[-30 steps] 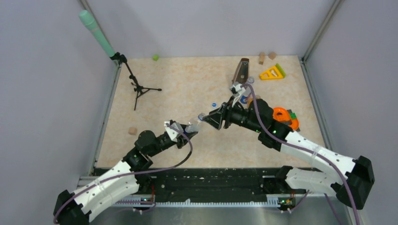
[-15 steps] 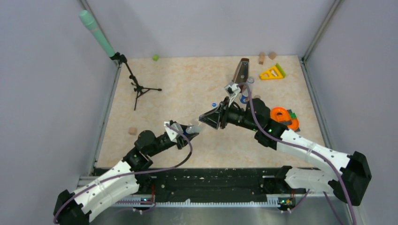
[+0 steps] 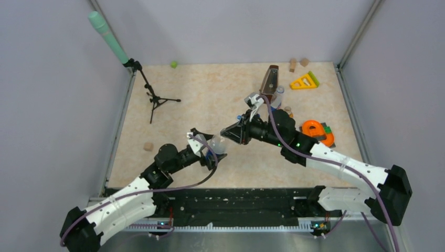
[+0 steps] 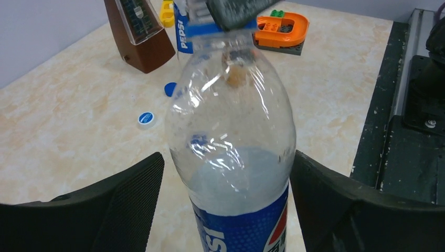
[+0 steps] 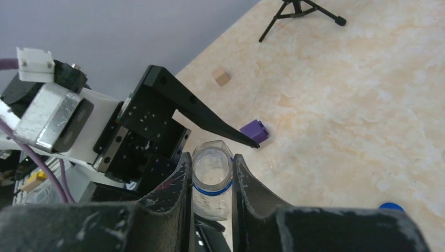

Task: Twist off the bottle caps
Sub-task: Place the plastic bottle at the center of the board.

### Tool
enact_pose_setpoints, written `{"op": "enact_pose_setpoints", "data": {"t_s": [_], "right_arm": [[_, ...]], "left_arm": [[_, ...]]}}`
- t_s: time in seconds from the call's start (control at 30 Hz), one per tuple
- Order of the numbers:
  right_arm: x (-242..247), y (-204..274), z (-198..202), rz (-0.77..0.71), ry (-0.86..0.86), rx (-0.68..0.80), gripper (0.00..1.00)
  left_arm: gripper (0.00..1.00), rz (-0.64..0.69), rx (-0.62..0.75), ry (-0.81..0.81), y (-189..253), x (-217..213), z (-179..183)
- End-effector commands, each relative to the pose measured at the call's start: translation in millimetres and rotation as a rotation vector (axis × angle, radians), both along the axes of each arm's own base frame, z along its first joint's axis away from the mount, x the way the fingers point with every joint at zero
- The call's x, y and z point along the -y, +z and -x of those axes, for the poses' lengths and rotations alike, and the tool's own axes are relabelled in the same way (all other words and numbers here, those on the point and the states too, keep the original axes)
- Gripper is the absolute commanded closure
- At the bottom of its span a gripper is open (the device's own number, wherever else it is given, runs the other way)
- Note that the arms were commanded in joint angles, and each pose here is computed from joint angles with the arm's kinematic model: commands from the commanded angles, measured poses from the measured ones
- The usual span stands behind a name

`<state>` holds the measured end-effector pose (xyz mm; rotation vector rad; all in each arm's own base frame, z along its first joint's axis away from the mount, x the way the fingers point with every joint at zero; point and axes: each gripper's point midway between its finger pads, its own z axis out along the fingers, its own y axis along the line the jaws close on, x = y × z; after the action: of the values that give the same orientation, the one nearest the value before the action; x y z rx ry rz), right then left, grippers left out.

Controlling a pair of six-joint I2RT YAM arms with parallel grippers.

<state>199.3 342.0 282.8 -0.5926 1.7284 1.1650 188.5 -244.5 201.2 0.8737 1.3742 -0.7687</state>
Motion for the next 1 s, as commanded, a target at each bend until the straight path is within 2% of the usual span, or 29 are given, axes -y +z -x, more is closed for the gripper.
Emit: {"op": "enact_pose_setpoints", "data": {"t_s": [0.0, 0.13, 0.43, 0.83, 0.97], "right_arm": [[-7, 4, -9, 0.040, -0.037, 0.035, 1.00], [-9, -5, -23, 0.105, -0.094, 0.056, 1.00], [-13, -11, -53, 0.271, -0.243, 0.187, 1.00], [-9, -28, -69, 0.315, -0.332, 0.228, 1.00], [-12, -36, -70, 0.345, -0.330, 0.220, 0.98]], "left_arm": [[0.10, 0.057, 0.034, 0.061, 30, 0, -14], [0.08, 0.069, -0.017, 0.175, 27, -13, -27], [0.06, 0.120, 0.005, 0.368, 30, -46, -40], [0.05, 0.296, -0.034, 0.779, 35, -127, -53], [0.04, 0.347, -0.026, 0.824, 40, -140, -50]]}}
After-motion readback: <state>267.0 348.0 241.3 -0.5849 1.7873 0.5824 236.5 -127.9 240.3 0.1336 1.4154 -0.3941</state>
